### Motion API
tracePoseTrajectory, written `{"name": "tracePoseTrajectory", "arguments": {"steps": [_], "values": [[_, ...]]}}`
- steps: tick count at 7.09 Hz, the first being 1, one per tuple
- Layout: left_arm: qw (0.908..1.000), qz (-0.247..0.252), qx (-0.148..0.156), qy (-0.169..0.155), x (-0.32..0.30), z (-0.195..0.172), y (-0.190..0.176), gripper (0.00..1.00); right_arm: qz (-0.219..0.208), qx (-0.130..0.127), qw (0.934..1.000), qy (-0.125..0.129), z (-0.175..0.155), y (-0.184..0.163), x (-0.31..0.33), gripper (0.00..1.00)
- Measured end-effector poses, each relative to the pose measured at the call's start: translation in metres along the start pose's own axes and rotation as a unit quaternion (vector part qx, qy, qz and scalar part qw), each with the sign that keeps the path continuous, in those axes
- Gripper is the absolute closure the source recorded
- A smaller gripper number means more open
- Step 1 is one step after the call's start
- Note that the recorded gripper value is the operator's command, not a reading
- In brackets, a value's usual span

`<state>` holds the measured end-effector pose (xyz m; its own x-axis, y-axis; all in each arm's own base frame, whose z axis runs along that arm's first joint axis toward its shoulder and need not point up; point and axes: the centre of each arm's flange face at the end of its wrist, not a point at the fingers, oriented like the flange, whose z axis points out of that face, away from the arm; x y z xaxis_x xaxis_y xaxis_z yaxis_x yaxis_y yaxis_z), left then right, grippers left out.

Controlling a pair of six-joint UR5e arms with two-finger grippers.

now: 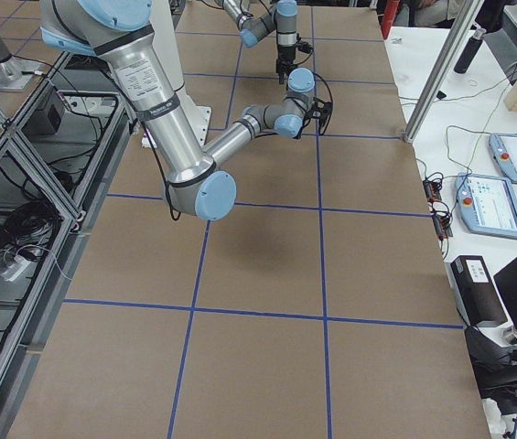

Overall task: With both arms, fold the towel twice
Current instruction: 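Release the towel and raise the right gripper away, then lower the left gripper to the near end of the grey towel strip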

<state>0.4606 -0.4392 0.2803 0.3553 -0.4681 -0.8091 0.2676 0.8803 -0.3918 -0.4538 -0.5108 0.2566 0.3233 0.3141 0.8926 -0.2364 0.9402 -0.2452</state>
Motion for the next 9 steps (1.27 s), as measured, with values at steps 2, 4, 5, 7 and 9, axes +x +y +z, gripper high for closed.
{"name": "tracePoseTrajectory", "arguments": {"steps": [2, 4, 5, 7, 9], "values": [[0.9997, 0.019, -0.009, -0.015, -0.016, 0.031, 0.049, 0.01, -0.002, 0.003, 1.0000, 0.000, 0.000, -0.002, 0.000, 0.00], [0.9983, 0.048, -0.011, -0.030, -0.034, 0.056, 0.083, 0.01, -0.002, 0.003, 1.0000, -0.002, -0.001, -0.001, -0.002, 0.00], [0.9978, 0.056, -0.010, -0.034, -0.039, 0.062, 0.092, 0.04, -0.002, 0.002, 1.0000, -0.003, -0.001, -0.001, -0.003, 0.00], [0.9974, 0.061, -0.011, -0.038, -0.042, 0.066, 0.097, 0.18, -0.001, 0.002, 1.0000, -0.005, -0.002, 0.000, -0.004, 0.00], [0.9973, 0.061, -0.011, -0.039, -0.043, 0.068, 0.097, 0.18, 0.000, 0.002, 1.0000, -0.005, -0.002, 0.000, -0.004, 0.00]]}}
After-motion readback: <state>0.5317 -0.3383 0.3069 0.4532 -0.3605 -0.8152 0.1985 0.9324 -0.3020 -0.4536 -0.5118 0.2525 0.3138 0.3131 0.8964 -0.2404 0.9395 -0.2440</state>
